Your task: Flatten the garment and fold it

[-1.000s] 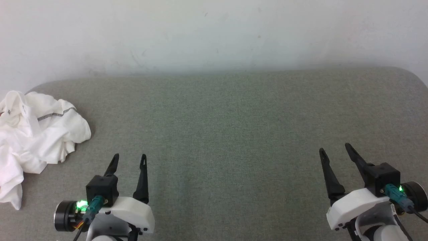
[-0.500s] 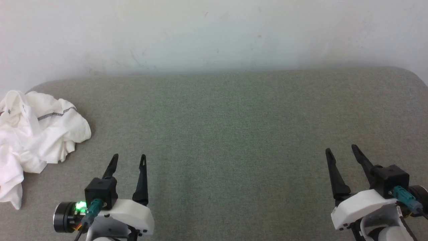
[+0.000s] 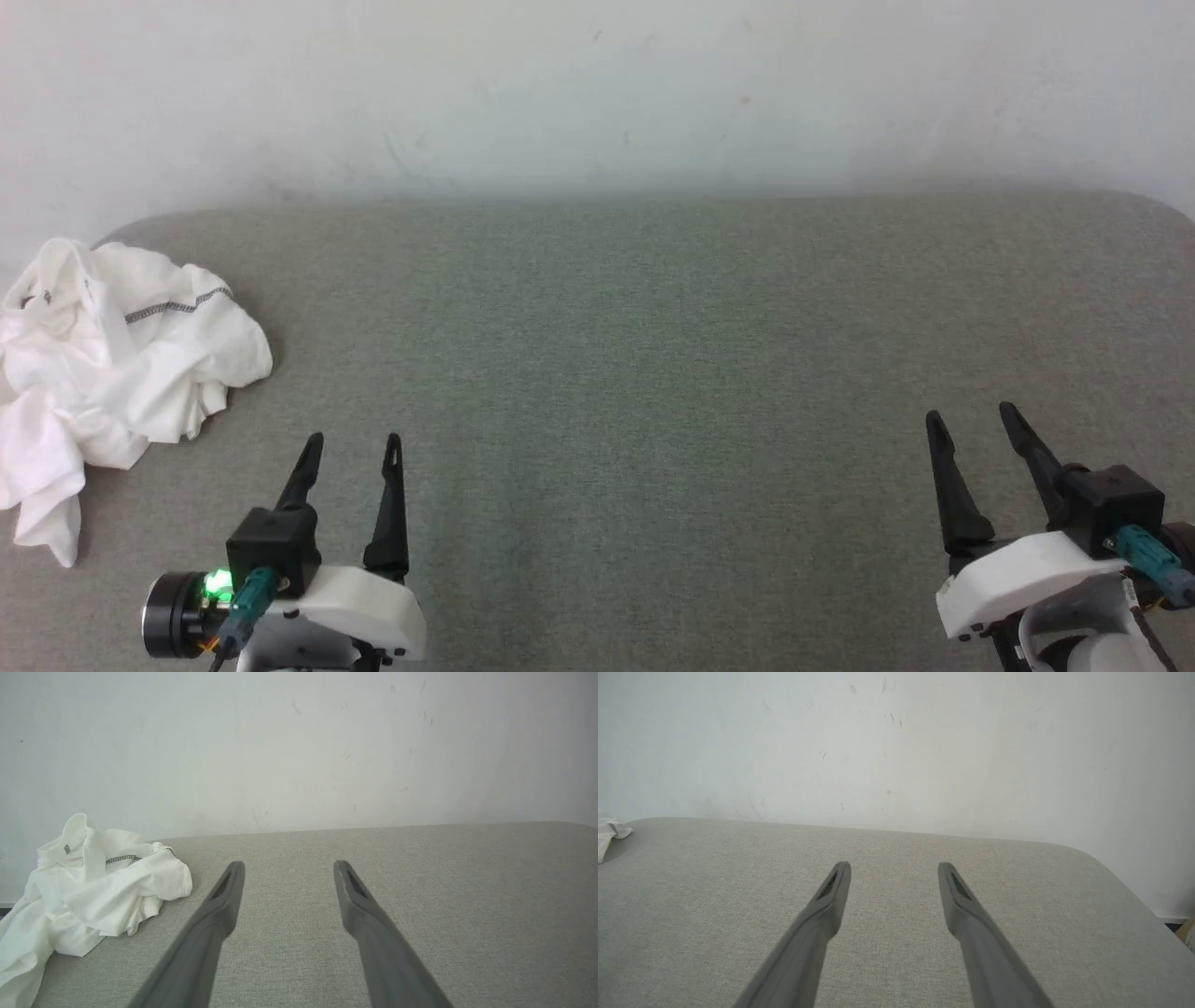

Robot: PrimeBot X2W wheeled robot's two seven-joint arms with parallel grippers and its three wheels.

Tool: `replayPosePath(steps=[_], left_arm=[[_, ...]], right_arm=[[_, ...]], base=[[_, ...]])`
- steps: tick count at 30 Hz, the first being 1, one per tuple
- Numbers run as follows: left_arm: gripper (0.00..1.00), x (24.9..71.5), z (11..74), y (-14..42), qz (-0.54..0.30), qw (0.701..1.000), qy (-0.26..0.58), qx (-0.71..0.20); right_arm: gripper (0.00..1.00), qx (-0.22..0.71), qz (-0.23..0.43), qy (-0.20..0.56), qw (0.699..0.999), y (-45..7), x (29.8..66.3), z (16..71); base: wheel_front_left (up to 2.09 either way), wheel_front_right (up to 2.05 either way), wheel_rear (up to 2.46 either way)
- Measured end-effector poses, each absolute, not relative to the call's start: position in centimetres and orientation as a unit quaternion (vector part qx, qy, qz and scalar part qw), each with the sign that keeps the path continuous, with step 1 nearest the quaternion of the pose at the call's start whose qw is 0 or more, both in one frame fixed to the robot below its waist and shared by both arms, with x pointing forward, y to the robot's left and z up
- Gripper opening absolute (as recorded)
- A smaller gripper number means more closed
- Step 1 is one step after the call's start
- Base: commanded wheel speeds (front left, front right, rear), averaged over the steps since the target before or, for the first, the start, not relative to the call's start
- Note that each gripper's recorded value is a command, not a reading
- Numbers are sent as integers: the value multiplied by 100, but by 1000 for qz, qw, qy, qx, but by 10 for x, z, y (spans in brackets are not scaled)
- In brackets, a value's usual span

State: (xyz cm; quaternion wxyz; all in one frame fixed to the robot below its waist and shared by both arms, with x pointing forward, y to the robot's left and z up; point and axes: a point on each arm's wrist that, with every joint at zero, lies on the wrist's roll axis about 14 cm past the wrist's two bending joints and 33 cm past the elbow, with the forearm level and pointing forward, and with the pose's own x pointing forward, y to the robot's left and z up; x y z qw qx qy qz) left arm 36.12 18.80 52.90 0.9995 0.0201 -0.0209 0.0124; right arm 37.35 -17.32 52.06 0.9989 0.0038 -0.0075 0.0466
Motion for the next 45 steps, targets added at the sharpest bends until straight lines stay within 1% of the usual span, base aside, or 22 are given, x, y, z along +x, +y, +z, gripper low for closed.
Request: replayPosePath(steps=[25, 45], left_arm=[[100, 326, 531, 230, 82, 996, -39, 6], [100, 284, 529, 272, 166, 985, -49, 0]], right_arm=[[100, 12, 107, -10, 994, -132, 389, 513], [100, 17, 188, -2, 982, -73, 401, 500]], base=[[0, 0, 0], [0, 0, 0]])
